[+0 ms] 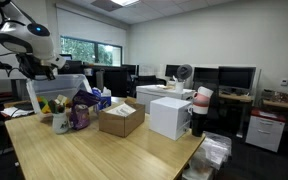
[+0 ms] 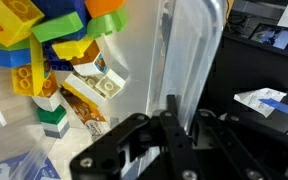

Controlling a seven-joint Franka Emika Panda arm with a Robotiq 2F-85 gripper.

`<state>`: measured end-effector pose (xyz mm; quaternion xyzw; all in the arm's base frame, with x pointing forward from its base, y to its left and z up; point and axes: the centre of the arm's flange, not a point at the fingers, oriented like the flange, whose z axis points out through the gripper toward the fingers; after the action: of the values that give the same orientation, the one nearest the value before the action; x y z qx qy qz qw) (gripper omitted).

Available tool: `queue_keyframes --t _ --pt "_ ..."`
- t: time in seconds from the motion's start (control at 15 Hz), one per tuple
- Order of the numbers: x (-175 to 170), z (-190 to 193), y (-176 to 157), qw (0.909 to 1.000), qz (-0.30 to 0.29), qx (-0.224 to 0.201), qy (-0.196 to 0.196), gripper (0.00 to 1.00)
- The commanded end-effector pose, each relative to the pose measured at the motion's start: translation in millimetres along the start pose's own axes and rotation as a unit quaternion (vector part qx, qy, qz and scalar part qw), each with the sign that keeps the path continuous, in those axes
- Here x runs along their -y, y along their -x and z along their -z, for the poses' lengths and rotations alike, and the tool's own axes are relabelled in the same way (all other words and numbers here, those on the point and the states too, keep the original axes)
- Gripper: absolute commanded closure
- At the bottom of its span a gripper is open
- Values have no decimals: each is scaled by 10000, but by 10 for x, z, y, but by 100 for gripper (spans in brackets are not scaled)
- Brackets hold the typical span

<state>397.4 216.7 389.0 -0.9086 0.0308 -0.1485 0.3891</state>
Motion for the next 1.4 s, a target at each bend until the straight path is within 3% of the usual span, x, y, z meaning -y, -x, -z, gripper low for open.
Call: queue_keyframes --t 0.0,1.33 --pt "-72 93 68 9996 140 -71 -235 95" --pt "-360 220 66 9970 -102 53 -762 95"
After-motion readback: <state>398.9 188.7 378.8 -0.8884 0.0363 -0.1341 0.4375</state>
